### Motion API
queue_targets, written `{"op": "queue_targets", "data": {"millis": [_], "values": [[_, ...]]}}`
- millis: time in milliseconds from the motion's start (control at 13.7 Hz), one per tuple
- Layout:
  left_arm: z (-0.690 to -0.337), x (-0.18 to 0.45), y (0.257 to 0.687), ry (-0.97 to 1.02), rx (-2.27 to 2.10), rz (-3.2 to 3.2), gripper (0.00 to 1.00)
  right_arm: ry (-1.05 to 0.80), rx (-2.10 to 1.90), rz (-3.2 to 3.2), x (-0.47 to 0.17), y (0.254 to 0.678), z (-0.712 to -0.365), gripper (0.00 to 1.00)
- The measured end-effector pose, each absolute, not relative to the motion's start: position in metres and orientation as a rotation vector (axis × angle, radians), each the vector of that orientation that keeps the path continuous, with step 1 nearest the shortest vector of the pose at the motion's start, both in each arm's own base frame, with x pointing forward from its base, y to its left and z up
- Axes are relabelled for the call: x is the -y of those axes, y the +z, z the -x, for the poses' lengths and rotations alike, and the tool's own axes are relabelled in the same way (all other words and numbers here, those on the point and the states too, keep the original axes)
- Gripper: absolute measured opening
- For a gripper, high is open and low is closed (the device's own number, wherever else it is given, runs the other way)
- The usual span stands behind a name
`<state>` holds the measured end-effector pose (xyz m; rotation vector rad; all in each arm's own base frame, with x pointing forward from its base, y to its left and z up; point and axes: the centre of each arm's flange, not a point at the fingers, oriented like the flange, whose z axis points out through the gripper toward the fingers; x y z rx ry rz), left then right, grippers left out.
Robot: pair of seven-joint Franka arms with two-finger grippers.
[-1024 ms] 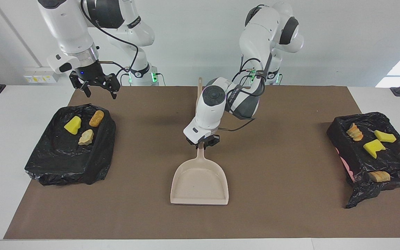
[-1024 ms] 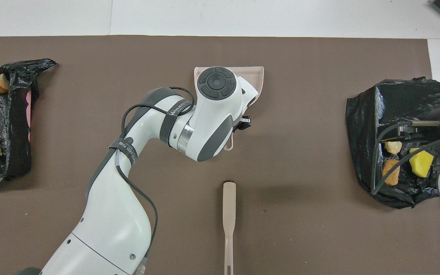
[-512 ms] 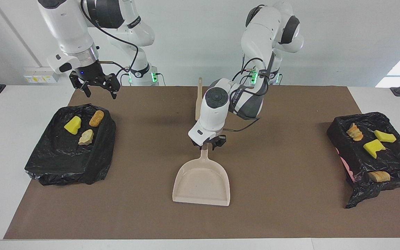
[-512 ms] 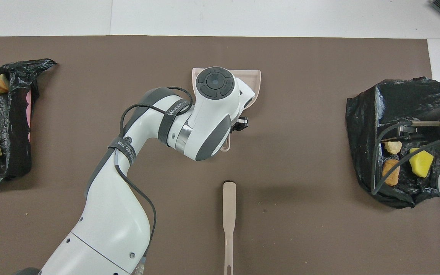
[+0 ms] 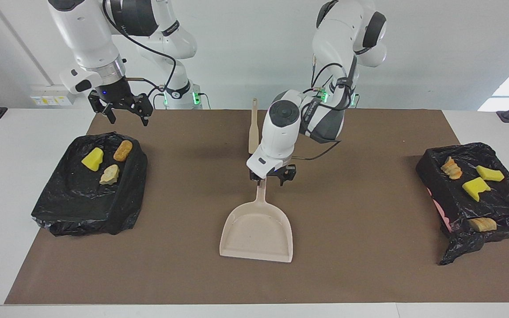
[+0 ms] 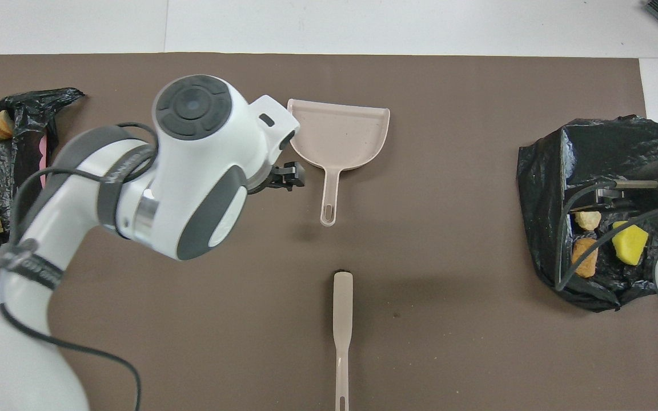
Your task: Sweep and dump trash in bin
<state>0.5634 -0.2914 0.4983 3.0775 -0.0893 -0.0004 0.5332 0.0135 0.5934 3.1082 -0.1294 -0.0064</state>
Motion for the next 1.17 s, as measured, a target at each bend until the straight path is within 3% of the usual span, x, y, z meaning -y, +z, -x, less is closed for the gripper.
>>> {"op": "queue_targets", "data": {"millis": [512,878,1171], "values": [[-0.548,0.123,0.583,-0.017,0.287,-3.081,1.0,-0.006,0.129,-3.108,-0.013,0.593,-0.533,1.0],[-0.537,0.04,0.644,0.056,0.255,-3.113,1.0,-0.006,0.129,-3.108,-0.013,0.593,-0.533,1.0],[-0.527,0.013,0.687,0.039,0.245,-3.117,1.0,-0.006,0.13,-3.108,-0.013,0.593,-0.533,1.0]]}}
